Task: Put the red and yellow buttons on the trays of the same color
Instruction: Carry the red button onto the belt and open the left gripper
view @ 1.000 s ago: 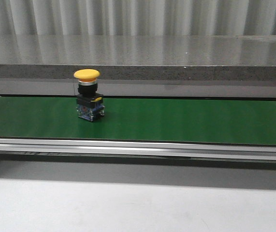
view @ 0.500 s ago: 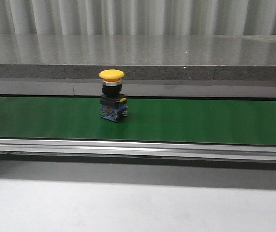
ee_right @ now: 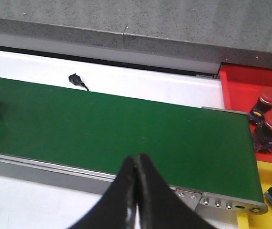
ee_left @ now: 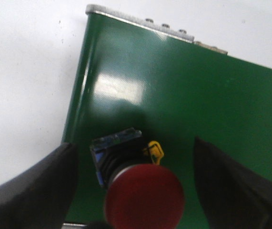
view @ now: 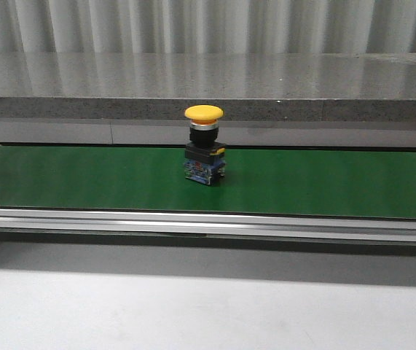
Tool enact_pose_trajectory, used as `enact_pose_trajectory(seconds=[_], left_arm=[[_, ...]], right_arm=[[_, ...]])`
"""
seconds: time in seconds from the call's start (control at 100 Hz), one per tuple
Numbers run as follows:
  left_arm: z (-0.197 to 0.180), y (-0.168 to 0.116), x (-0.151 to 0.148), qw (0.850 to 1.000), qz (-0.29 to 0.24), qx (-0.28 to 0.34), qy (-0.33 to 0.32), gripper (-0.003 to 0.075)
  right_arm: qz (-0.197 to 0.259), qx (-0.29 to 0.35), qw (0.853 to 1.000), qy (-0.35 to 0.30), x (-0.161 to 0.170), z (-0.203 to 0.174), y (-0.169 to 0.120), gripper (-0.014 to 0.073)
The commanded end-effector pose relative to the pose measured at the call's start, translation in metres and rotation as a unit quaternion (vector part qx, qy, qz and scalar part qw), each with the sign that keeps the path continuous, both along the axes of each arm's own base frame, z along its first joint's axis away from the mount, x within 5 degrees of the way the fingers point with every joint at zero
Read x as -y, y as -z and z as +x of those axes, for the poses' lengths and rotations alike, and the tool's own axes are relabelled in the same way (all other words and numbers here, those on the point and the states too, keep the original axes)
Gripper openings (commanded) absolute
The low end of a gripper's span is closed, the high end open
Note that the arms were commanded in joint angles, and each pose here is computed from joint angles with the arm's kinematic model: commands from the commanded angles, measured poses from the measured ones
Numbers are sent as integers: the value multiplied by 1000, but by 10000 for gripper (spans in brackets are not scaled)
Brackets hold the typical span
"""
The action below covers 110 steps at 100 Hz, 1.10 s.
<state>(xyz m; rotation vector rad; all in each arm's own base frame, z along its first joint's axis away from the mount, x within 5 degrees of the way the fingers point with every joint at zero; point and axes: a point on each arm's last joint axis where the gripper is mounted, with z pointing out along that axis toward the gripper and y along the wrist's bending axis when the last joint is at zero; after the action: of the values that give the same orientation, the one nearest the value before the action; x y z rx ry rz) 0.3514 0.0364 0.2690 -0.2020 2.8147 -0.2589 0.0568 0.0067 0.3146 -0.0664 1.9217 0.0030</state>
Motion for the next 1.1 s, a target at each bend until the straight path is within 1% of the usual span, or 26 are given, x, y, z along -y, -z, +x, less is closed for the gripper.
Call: enact_pose_trajectory(seconds=[0.0, 0.08, 0.12, 0.13, 0.14, 0.17, 0.25, 0.26, 0.28, 0.29, 0.32, 0.33, 0.35, 0.36, 0.37, 0.46, 0.53, 0.58, 0.67, 0.76, 0.92, 0.97, 1.02, 1.04, 1.06, 1.09], left_arm=[[-1, -35, 7, 996, 8, 93, 10, 515], [-5, -50, 13, 991, 20, 134, 23, 478], [-8, -57, 17, 987, 31, 157, 34, 436], [-8, -59, 17, 986, 31, 161, 34, 436], [-10, -61, 19, 984, 35, 170, 38, 412], [-13, -66, 22, 981, 41, 184, 47, 383], [-27, -76, 32, 970, 61, 226, 65, 225], [-27, -74, 33, 970, 62, 224, 67, 211], [-33, -76, 36, 967, 68, 235, 70, 149], [-34, -78, 37, 966, 68, 241, 71, 149], [-41, -80, 41, 960, 74, 257, 77, 73], [-42, -78, 42, 961, 75, 254, 79, 58], [-48, -79, 45, 957, 80, 267, 81, 0], [-49, -81, 45, 955, 80, 274, 82, 0], [-53, -79, 47, 954, 84, 276, 85, -24], [-74, -83, 57, 937, 92, 322, 97, -20], [-90, -80, 63, 928, 99, 341, 110, -20], [-103, -79, 66, 918, 105, 362, 119, -20], [-125, -78, 71, 902, 106, 398, 127, -20], [-146, -73, 72, 893, 103, 417, 132, -20], [-173, -61, 68, 890, 102, 424, 131, -20], [-181, -60, 67, 888, 100, 430, 129, -20], [-188, -59, 66, 886, 97, 435, 126, -20], [-189, -58, 66, 886, 96, 436, 126, -20], [-192, -58, 66, 885, 96, 439, 125, -20], [-195, -59, 65, 883, 96, 443, 124, -20]], right_arm=[[0, 41, 999, 4, 1, 1, -13, -65], [0, 40, 999, 4, 1, 1, -12, -65], [0, 40, 999, 4, 1, 1, -12, -65], [0, 40, 999, 4, 1, 1, -12, -65], [0, 40, 999, 4, 1, 1, -12, -65], [0, 40, 999, 4, 1, 1, -12, -65], [0, 41, 999, 4, 1, 1, -13, -65], [0, 41, 999, 4, 1, 1, -13, -65], [0, 41, 999, 4, 1, 1, -13, -65], [0, 41, 999, 4, 1, 1, -13, -65], [0, 41, 999, 4, 1, 1, -13, -65], [0, 40, 999, 4, 1, 1, -13, -65], [0, 40, 999, 4, 1, 1, -12, -65], [0, 40, 999, 4, 1, 1, -12, -65], [0, 40, 999, 4, 1, 1, -12, -65], [0, 43, 999, 5, 1, 2, -13, -65], [0, 43, 999, 5, 1, 2, -13, -65], [0, 42, 999, 5, 1, 2, -13, -65], [14, 29, 999, 7, 1, 4, -11, -65], [27, 3, 1000, 8, 1, 8, -8, -65], [37, -53, 998, 7, 2, 26, -9, -53], [38, -66, 997, 5, 3, 33, -14, -20], [44, -78, 996, 2, 3, 41, -20, 41], [46, -83, 995, 1, 3, 45, -23, 77], [51, -89, 995, -1, 3, 50, -26, 134], [55, -95, 994, -2, 3, 54, -29, 183]])
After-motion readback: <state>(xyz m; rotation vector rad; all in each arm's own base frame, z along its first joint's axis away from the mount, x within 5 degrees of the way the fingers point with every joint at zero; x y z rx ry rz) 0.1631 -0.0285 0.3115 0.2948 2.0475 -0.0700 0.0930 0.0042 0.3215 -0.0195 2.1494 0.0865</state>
